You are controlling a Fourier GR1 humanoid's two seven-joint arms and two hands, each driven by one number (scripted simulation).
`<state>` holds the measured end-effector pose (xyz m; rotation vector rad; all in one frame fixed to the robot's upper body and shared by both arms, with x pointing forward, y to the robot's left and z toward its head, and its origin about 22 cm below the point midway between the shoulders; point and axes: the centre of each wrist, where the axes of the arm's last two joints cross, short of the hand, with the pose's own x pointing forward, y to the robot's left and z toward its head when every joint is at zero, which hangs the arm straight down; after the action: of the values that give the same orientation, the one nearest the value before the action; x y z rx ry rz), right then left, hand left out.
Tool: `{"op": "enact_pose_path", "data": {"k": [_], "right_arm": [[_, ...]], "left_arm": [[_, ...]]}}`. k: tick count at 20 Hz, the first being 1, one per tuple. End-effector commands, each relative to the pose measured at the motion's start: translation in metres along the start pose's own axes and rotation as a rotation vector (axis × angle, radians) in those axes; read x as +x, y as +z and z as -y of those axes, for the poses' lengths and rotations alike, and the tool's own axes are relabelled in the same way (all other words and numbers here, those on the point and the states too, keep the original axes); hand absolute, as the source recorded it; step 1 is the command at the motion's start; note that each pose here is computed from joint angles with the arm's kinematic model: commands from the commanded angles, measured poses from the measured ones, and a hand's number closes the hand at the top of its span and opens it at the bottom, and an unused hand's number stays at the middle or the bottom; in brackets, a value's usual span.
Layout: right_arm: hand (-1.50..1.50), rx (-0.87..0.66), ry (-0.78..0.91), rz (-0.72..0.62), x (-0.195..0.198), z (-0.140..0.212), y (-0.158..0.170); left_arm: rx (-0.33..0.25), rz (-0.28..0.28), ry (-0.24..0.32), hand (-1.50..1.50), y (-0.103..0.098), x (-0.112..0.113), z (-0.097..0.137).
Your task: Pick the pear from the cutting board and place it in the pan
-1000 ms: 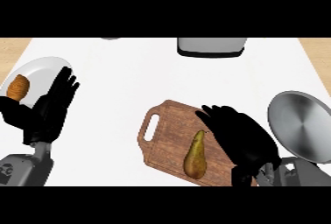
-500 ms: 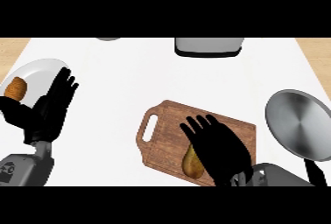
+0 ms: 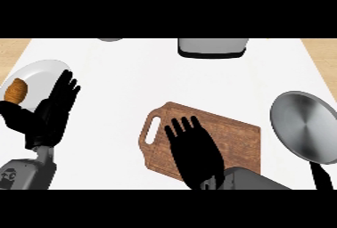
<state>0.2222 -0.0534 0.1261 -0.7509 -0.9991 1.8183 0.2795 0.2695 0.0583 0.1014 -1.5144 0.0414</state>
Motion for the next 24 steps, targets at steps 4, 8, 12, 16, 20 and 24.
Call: {"op": "enact_pose_path", "data": {"k": [4, 8, 12, 16, 20, 24], "right_arm": [[-1.5, 0.087, 0.089, -0.169, 0.022, -0.003, -0.019], [-1.5, 0.08, 0.094, -0.208, 0.016, -0.001, -0.023], [-1.5, 0.072, 0.076, -0.214, 0.001, -0.025, -0.04], [-1.5, 0.114, 0.083, -0.223, 0.003, -0.036, -0.051], [-1.5, 0.132, 0.092, -0.222, 0.007, -0.033, -0.062], [-1.5, 0.116, 0.066, -0.213, -0.017, -0.048, -0.07]], "left_arm": [[-0.013, -0.002, 0.0, 0.0, -0.002, 0.004, -0.001], [-0.016, 0.005, 0.013, 0.0, -0.011, 0.013, -0.007], [-0.007, 0.001, 0.004, 0.0, -0.001, -0.006, -0.004], [0.011, 0.008, 0.001, 0.0, 0.003, 0.014, -0.016], [0.012, -0.005, -0.004, 0.0, 0.006, -0.003, 0.009], [0.006, 0.015, -0.004, 0.0, 0.007, 0.005, -0.003]]}}
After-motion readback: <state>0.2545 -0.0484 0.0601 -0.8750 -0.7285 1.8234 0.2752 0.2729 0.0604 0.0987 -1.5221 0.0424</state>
